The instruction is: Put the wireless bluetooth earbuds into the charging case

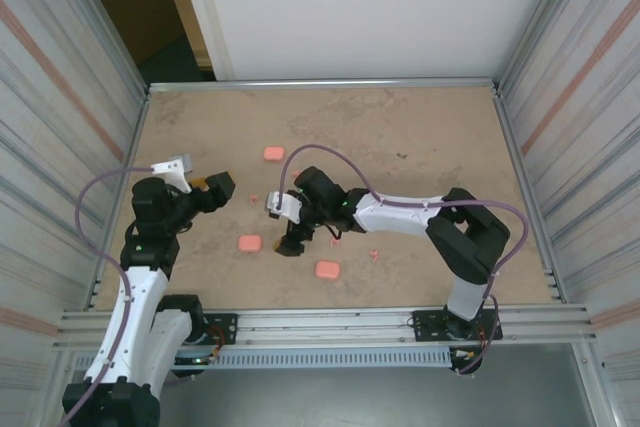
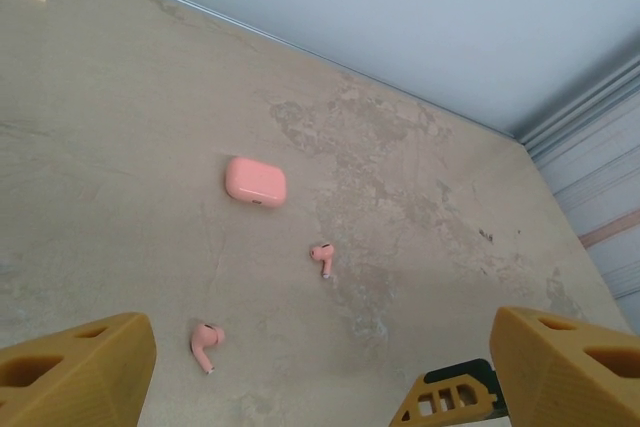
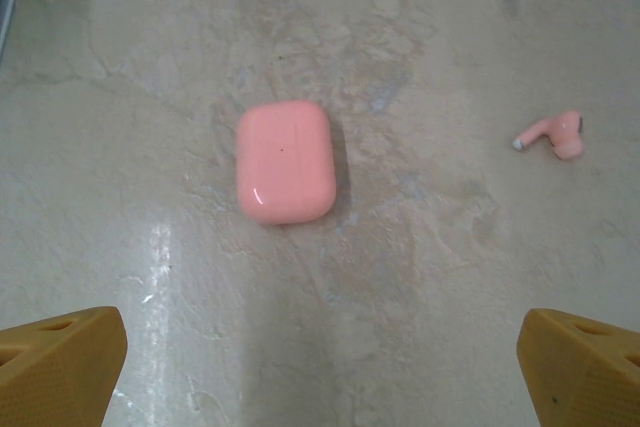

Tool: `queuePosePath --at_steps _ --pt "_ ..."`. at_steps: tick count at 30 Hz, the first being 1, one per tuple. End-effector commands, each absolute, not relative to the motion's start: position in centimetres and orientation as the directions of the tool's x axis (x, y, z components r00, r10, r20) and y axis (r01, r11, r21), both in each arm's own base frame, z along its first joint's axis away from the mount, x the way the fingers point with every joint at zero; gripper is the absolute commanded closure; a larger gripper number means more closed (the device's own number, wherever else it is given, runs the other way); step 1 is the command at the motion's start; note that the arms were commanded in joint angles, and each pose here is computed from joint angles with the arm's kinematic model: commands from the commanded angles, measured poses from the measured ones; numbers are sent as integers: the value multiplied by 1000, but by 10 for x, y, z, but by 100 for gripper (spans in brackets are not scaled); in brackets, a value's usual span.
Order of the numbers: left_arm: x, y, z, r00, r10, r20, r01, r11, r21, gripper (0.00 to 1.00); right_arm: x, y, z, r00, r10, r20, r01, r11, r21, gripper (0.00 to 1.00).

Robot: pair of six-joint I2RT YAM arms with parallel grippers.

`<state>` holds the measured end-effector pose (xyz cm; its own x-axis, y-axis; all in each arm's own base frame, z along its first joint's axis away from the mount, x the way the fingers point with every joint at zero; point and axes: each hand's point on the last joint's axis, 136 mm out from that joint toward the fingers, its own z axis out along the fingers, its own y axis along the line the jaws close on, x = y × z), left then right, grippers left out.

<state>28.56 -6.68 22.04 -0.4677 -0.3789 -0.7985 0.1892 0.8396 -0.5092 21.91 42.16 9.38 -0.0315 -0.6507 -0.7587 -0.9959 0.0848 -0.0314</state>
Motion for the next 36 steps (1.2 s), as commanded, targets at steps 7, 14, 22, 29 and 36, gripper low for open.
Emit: queuePosePath --at_steps 7,14,22,29,36 --pt "285 -61 218 -456 -364 -812 173 859 -482 13 213 464 82 173 -617 -768 -983 -61 -172 1" --pt "285 -60 218 -454 -363 -814 171 860 -480 12 208 484 64 165 -619 -768 -985 -68 -157 1" --pt "285 -60 218 -453 -365 -814 172 860 -481 11 208 492 54 132 -628 -767 -990 -50 -130 0" --pt "286 -60 217 -454 -366 -812 171 859 -482 11 209 493 41 107 -655 -748 -993 -40 -108 4" --pt "287 -60 218 -451 -366 -814 173 859 -482 11 210 493 32 96 -685 -722 -995 -41 -93 11"
